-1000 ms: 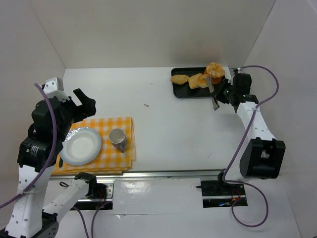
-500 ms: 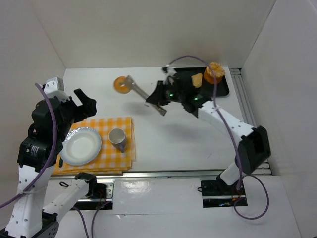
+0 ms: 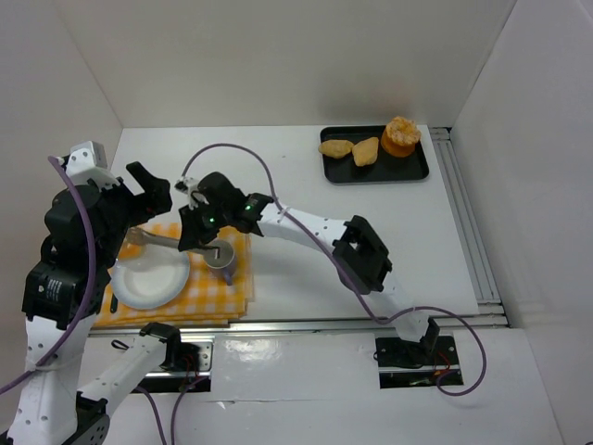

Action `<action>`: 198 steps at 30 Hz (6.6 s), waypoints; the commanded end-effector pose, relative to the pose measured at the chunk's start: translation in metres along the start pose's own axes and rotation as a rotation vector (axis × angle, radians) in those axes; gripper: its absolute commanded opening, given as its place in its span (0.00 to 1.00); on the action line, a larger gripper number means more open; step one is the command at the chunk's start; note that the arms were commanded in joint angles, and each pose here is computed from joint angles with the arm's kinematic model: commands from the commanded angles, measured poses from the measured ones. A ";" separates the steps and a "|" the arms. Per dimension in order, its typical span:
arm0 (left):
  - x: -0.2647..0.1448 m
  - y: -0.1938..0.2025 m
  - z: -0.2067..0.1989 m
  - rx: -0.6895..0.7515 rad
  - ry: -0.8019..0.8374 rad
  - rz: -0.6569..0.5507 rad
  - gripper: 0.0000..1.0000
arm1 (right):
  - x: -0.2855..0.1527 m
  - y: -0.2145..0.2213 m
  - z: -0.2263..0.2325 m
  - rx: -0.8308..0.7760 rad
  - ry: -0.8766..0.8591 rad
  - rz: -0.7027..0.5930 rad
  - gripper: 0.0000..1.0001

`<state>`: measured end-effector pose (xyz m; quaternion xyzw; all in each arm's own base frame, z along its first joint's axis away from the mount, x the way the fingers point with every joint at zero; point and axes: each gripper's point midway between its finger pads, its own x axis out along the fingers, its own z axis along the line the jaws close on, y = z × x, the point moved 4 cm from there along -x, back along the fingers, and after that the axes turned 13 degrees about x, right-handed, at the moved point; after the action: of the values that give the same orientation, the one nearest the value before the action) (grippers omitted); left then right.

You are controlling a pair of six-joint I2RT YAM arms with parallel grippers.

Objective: Place the bread

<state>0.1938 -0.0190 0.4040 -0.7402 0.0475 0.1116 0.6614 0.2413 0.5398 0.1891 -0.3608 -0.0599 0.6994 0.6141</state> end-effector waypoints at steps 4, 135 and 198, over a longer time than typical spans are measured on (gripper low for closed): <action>-0.007 -0.016 0.002 -0.001 -0.003 -0.069 0.99 | 0.001 0.006 0.014 -0.032 0.001 0.030 0.00; -0.018 -0.034 0.006 -0.009 -0.020 -0.126 0.99 | -0.119 0.024 0.072 -0.297 0.169 -0.010 0.61; 0.006 -0.018 -0.013 0.027 0.059 -0.046 0.99 | -0.421 0.009 -0.232 0.570 1.140 -0.817 1.00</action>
<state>0.1950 -0.0224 0.4172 -0.7410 0.0455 0.0964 0.6630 0.3774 0.0808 0.2147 -0.4629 0.2911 0.0908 0.8324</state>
